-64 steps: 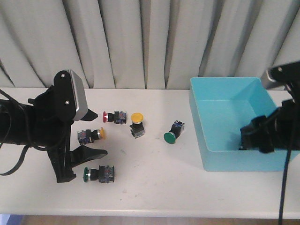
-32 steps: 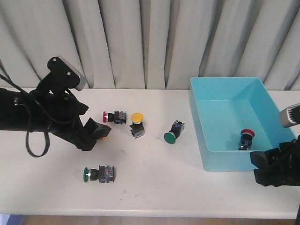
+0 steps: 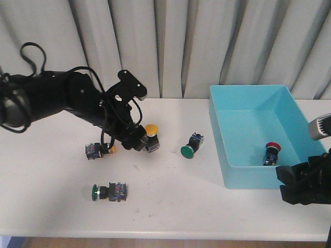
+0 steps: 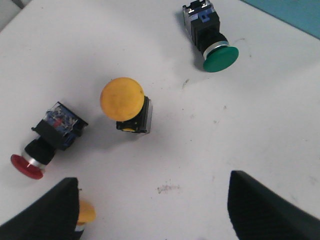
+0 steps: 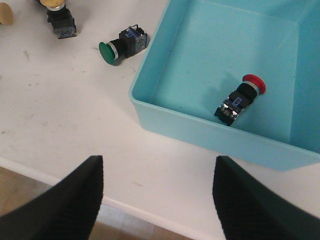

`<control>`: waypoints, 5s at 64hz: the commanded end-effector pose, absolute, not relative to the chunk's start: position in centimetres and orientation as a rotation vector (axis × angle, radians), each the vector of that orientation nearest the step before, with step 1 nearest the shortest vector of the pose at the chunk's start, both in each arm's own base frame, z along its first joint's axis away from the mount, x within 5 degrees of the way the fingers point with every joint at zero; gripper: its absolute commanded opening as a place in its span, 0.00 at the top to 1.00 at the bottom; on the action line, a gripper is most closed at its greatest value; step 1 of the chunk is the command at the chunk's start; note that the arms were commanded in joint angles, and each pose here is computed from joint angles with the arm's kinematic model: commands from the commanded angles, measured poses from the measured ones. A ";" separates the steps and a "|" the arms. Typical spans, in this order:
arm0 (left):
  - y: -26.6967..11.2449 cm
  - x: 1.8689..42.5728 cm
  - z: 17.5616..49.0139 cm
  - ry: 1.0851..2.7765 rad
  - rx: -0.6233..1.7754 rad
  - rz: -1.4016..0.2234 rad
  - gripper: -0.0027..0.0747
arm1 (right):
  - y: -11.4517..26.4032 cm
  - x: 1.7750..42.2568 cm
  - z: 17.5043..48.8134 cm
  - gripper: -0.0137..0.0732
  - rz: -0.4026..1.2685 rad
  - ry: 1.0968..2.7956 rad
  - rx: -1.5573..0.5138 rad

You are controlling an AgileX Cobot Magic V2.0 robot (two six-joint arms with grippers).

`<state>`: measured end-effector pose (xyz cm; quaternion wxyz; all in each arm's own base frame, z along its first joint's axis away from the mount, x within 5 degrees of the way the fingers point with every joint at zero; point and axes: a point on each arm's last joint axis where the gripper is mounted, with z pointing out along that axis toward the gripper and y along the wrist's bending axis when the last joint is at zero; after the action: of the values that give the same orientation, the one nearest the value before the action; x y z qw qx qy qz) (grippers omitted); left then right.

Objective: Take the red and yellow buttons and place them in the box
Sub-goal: 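Lower the left gripper onto the yellow-capped button and close it, then lift the yellow button with the left gripper toward the right gripper, then grasp the yellow button with the right gripper and open the left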

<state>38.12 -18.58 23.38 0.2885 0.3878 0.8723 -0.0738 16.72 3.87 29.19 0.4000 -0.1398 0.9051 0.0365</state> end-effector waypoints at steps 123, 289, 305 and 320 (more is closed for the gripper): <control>-18.3 36.9 35.4 2.244 0.739 -0.315 0.71 | 3.7 17.1 30.5 0.32 0.047 2.192 -0.376; -17.3 20.0 32.2 1.261 1.410 -0.835 0.71 | 16.7 19.2 29.9 0.27 0.368 1.526 -1.505; -17.3 20.0 32.2 1.262 1.411 -0.832 0.71 | 16.8 19.2 30.0 0.38 0.396 1.535 -1.476; -17.3 20.0 32.2 1.264 1.410 -0.829 0.71 | 16.8 19.1 30.0 0.50 0.406 1.535 -1.481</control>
<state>20.25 -17.12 30.05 0.4787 0.6066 0.5459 -0.3238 18.97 16.74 28.28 0.4358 -0.6190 0.6327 0.1632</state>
